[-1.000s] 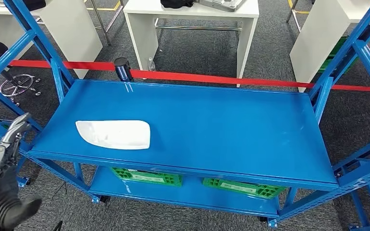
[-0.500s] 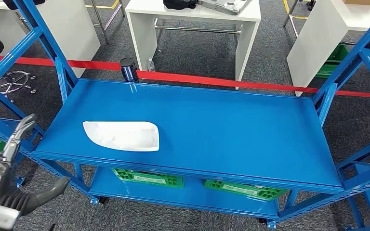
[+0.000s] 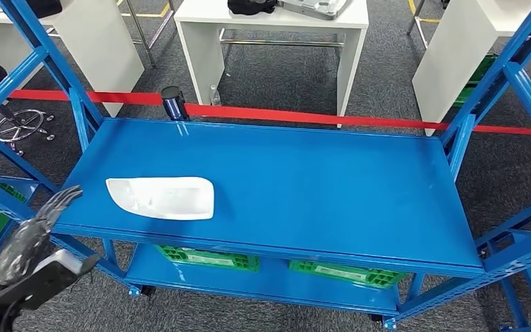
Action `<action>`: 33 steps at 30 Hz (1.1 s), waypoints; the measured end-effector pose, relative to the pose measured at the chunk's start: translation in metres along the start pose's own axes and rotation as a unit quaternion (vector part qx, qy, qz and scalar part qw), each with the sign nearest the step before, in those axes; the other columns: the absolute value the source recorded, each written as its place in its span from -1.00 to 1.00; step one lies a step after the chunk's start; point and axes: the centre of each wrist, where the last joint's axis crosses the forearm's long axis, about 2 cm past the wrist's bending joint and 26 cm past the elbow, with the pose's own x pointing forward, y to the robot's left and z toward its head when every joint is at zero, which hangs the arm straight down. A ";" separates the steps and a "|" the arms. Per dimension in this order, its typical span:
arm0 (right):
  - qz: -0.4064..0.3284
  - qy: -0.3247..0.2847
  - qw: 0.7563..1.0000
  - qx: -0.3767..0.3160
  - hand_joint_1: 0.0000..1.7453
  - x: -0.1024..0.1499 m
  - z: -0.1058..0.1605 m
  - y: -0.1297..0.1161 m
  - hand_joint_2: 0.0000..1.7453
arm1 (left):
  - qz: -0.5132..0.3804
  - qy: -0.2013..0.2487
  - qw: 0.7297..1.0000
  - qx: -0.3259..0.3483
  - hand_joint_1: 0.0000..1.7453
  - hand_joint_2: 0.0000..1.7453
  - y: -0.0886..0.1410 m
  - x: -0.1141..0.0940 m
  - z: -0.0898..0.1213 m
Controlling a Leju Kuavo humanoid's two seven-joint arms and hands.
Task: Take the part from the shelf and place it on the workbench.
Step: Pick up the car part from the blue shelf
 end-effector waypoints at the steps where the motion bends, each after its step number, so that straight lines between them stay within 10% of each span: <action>1: 0.002 0.000 1.000 0.000 -1.00 0.000 -0.002 -0.001 -1.00 | -0.002 0.001 1.000 -0.010 -1.00 1.00 -0.003 -0.003 -0.006; 15: -0.006 0.009 1.000 0.025 -1.00 -0.007 -0.016 -0.001 -1.00 | -0.071 -0.008 0.993 -0.093 -1.00 1.00 -0.025 -0.017 -0.078; 33: -0.019 0.018 0.999 0.045 -1.00 -0.009 -0.016 0.001 -1.00 | -0.100 -0.022 0.987 -0.126 -1.00 1.00 -0.044 -0.016 -0.117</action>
